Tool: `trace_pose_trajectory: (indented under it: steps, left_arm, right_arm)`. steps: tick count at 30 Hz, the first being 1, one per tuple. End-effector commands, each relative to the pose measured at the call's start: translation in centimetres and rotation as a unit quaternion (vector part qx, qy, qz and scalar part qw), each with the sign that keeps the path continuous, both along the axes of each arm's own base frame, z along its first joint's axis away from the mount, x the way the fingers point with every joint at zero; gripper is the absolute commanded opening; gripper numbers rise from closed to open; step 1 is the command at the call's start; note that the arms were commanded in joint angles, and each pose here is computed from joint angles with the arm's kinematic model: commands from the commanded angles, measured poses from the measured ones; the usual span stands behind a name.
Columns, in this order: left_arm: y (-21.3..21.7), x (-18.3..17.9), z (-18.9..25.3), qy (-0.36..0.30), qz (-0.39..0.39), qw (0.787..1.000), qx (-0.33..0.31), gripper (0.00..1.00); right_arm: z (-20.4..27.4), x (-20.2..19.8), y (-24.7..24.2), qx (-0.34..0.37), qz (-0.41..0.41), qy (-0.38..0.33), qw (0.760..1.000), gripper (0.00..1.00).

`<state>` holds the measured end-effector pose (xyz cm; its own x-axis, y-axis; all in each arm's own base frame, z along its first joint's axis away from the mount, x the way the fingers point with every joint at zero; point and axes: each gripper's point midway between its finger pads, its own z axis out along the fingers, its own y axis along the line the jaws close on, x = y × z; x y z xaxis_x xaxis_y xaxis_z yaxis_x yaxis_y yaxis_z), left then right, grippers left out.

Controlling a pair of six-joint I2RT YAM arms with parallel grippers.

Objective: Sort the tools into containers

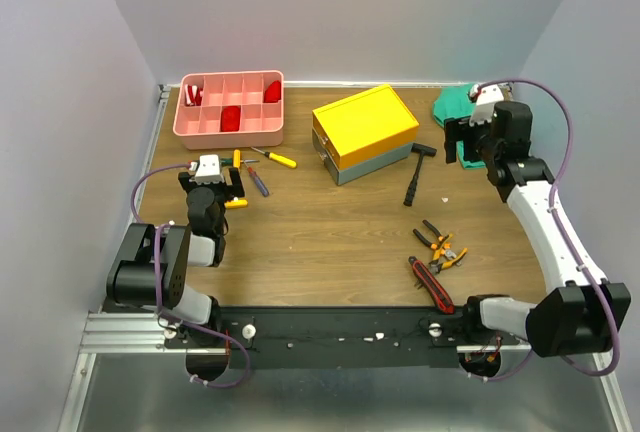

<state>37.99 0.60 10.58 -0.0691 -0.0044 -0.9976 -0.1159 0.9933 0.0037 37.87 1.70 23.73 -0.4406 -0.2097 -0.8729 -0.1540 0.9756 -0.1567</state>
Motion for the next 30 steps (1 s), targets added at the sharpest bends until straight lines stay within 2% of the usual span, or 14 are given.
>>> trace_pose_trajectory:
  steps: [1, 6, 7, 10, 13, 17, 20, 21, 22, 25, 26, 28, 30]
  left_arm:
    - [-0.4, 0.4, 1.3, -0.019, -0.008, 1.000, 0.003, 0.99]
    - [-0.4, 0.4, 1.4, -0.019, -0.008, 1.000, 0.003, 0.99]
    - [-0.4, 0.4, 1.2, -0.018, -0.008, 1.000, 0.003, 0.99]
    - [-0.3, 0.4, 1.3, -0.019, -0.008, 1.000, 0.006, 0.99]
    - [-0.1, -0.1, 2.0, -0.039, 0.017, 0.999, 0.021, 0.99]
    - [0.0, -0.3, 1.5, -0.030, 0.033, 0.999, 0.018, 0.99]
    - [0.6, -0.2, 2.0, -0.031, 0.049, 0.998, 0.017, 0.99]
    - [0.5, -0.5, 2.4, -0.037, 0.056, 0.998, 0.016, 0.99]
    - [0.3, -0.6, 1.5, -0.006, 0.050, 0.998, 0.026, 0.99]
    - [-2.1, 0.9, 5.6, 0.013, -0.018, 0.999, 0.026, 0.99]
    - [-4.1, 1.1, 7.5, -0.002, -0.072, 0.997, 0.016, 0.99]
    - [-6.3, 2.1, 10.5, -0.005, -0.114, 0.993, -0.004, 0.99]
    - [-8.8, 2.7, 11.6, 0.018, -0.172, 0.984, -0.032, 0.99]
  right_arm:
    - [0.7, 0.8, 0.8, -0.002, 0.028, 0.016, 0.999, 1.00]
    - [1.8, 2.1, 3.1, -0.003, 0.111, -0.001, 0.994, 1.00]
    - [2.8, 2.1, 4.8, 0.011, 0.159, -0.011, 0.987, 1.00]
    - [3.9, 2.6, 7.5, 0.053, 0.210, -0.024, 0.976, 1.00]
    - [4.6, 3.5, 10.1, 0.088, 0.226, -0.021, 0.970, 1.00]
    - [3.4, 4.7, 13.8, 0.104, 0.258, -0.019, 0.960, 0.97]
    - [4.3, 5.4, 17.0, 0.112, 0.295, -0.029, 0.948, 0.90]
    - [3.3, 6.0, 18.0, 0.125, 0.294, -0.012, 0.948, 0.89]
    - [4.3, 6.9, 18.3, 0.128, 0.284, -0.022, 0.950, 0.88]
    - [3.6, 9.4, 18.5, 0.142, 0.246, -0.018, 0.959, 0.84]
    - [3.4, 9.9, 18.6, 0.142, 0.240, -0.018, 0.960, 0.83]
    - [2.1, 11.2, 18.4, 0.134, 0.224, -0.011, 0.965, 0.80]
    - [1.4, 12.1, 18.3, 0.124, 0.218, -0.011, 0.968, 0.80]
